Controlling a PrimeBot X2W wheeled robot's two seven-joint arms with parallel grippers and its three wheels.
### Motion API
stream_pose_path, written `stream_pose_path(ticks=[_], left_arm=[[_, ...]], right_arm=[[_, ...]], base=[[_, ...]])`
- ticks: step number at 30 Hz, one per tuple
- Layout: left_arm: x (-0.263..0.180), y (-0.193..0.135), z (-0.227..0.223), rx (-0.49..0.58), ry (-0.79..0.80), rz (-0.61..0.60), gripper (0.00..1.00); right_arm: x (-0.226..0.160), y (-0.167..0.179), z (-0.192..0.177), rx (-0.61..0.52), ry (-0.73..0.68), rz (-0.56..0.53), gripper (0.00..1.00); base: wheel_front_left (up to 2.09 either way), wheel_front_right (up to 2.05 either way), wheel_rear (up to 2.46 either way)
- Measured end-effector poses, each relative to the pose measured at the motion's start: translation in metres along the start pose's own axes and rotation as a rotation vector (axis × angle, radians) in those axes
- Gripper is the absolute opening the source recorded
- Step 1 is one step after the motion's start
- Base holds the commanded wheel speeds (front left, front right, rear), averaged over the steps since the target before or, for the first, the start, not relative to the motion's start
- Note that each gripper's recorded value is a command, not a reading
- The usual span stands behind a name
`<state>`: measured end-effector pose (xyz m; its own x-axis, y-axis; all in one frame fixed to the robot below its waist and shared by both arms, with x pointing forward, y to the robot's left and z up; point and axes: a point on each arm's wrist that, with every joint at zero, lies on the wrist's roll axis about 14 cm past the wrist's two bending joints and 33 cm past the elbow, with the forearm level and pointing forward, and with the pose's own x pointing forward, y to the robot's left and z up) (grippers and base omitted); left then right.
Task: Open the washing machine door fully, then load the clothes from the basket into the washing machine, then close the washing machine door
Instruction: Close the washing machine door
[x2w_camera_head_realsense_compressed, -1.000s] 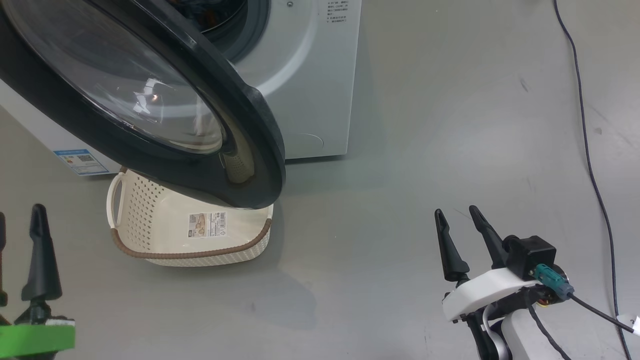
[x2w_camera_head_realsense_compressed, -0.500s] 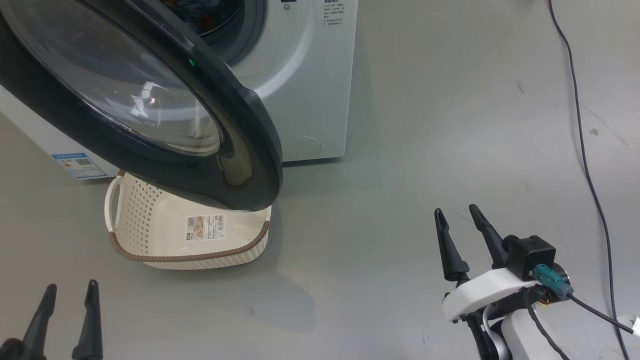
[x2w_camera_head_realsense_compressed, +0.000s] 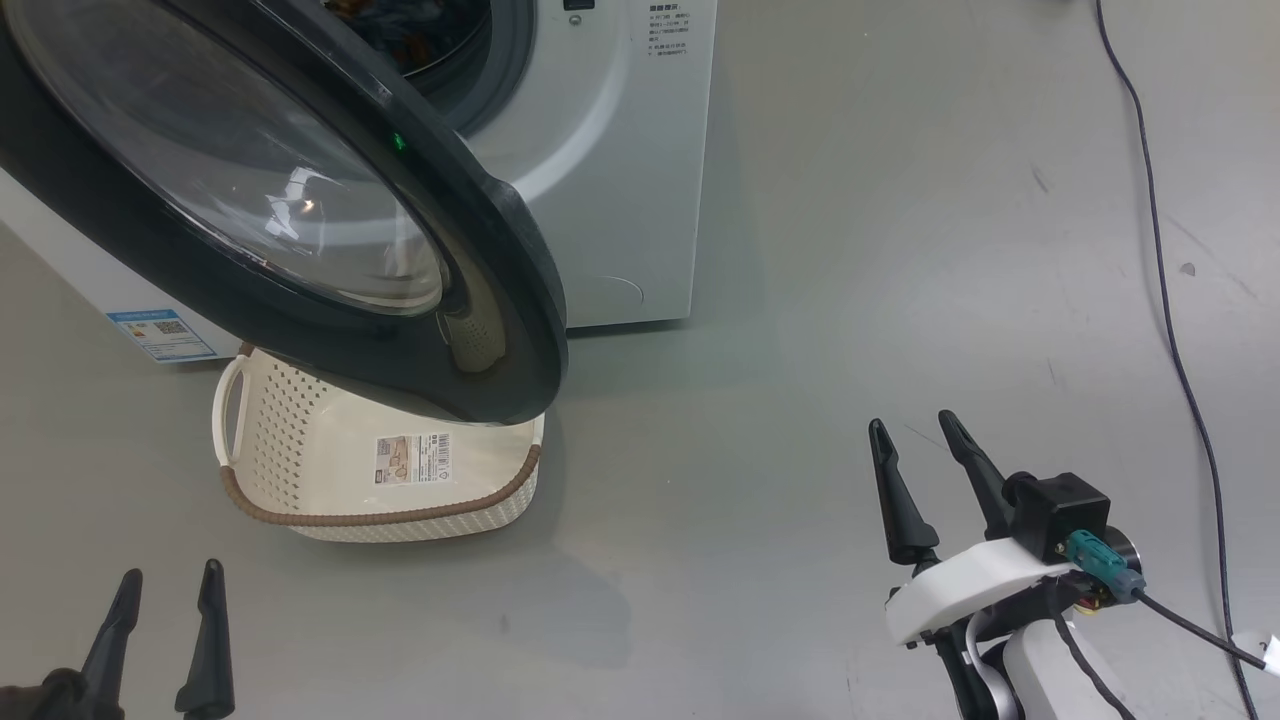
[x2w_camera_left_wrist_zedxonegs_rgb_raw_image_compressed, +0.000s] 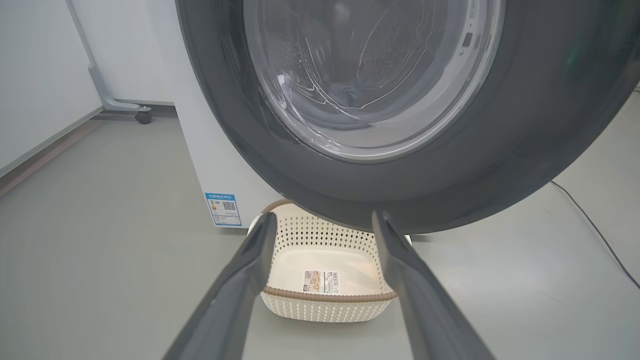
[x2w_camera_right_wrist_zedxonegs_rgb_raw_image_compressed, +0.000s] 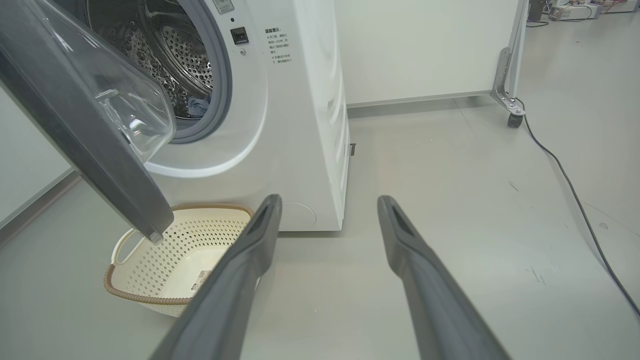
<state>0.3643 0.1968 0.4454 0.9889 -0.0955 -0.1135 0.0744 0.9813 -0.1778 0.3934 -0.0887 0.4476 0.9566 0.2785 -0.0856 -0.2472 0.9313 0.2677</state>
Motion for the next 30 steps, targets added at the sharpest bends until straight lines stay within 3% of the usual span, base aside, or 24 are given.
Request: stream_pose_path(ticks=[15, 16, 17, 18, 19, 26, 30], left_arm=[[0.009, 0.004, -0.001, 0.025, 0.000, 0.019, 1.00], [0.009, 0.004, -0.001, 0.021, 0.000, 0.022, 1.00], [0.009, 0.004, -0.002, 0.019, 0.001, 0.024, 1.00], [0.010, 0.004, -0.002, 0.017, 0.001, 0.026, 1.00], [0.010, 0.005, -0.002, 0.016, 0.000, 0.029, 1.00], [0.012, 0.008, 0.003, 0.000, -0.020, 0.054, 1.00], [0.012, 0.013, 0.005, 0.001, -0.026, 0.068, 1.00]], right_arm=[[-0.001, 0.000, -0.005, 0.004, 0.015, -0.001, 1.00], [-0.002, 0.000, -0.006, 0.003, 0.016, -0.001, 0.93], [-0.002, 0.000, -0.006, 0.004, 0.018, -0.001, 0.42], [-0.002, 0.000, -0.007, 0.004, 0.021, -0.002, 0.05], [-0.002, 0.000, -0.008, 0.004, 0.023, -0.002, 0.00], [-0.003, -0.002, -0.012, 0.025, 0.035, -0.011, 0.00], [0.003, -0.002, 0.008, 0.026, -0.030, -0.010, 0.00]], base=[[0.00, 0.00, 0.00], [0.00, 0.00, 0.00], [0.00, 0.00, 0.00], [0.00, 0.00, 0.00], [0.00, 0.00, 0.00], [0.00, 0.00, 0.00], [0.00, 0.00, 0.00]])
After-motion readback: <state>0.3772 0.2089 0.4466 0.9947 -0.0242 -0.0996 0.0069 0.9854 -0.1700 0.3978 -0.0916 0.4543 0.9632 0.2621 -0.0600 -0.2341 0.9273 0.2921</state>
